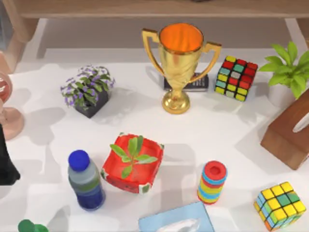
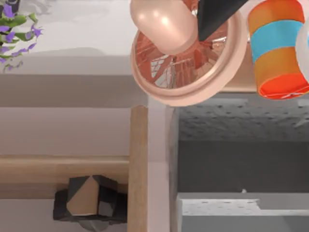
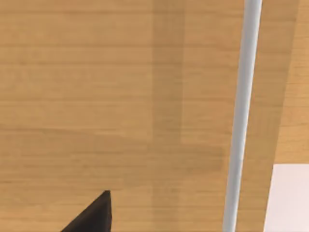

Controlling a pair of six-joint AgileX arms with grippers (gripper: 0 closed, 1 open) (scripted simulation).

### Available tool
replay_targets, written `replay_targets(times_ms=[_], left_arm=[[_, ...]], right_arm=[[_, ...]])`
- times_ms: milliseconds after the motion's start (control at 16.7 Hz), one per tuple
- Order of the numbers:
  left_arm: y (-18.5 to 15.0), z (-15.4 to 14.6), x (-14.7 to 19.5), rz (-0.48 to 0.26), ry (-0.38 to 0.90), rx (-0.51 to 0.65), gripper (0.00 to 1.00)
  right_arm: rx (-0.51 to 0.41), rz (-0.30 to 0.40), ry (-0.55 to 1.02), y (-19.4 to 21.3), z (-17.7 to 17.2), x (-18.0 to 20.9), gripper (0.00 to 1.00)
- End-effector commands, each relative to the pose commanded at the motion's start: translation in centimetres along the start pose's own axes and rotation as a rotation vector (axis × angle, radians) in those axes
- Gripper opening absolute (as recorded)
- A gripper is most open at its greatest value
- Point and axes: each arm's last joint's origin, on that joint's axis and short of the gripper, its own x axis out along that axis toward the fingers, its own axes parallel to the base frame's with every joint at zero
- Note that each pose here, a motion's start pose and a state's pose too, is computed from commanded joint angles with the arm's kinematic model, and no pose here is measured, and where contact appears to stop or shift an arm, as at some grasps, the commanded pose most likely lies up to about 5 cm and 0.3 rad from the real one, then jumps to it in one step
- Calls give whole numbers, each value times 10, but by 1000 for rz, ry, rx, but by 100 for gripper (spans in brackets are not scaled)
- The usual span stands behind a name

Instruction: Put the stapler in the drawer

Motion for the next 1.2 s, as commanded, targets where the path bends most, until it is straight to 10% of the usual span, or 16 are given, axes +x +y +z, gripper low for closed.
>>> replay_targets(times_ms=[780,1200], left_arm=[[0,0,0,0,0,0,100],[0,0,0,0,0,0,100]], right_arm=[[0,0,0,0,0,25,100],[0,0,0,0,0,25,47]])
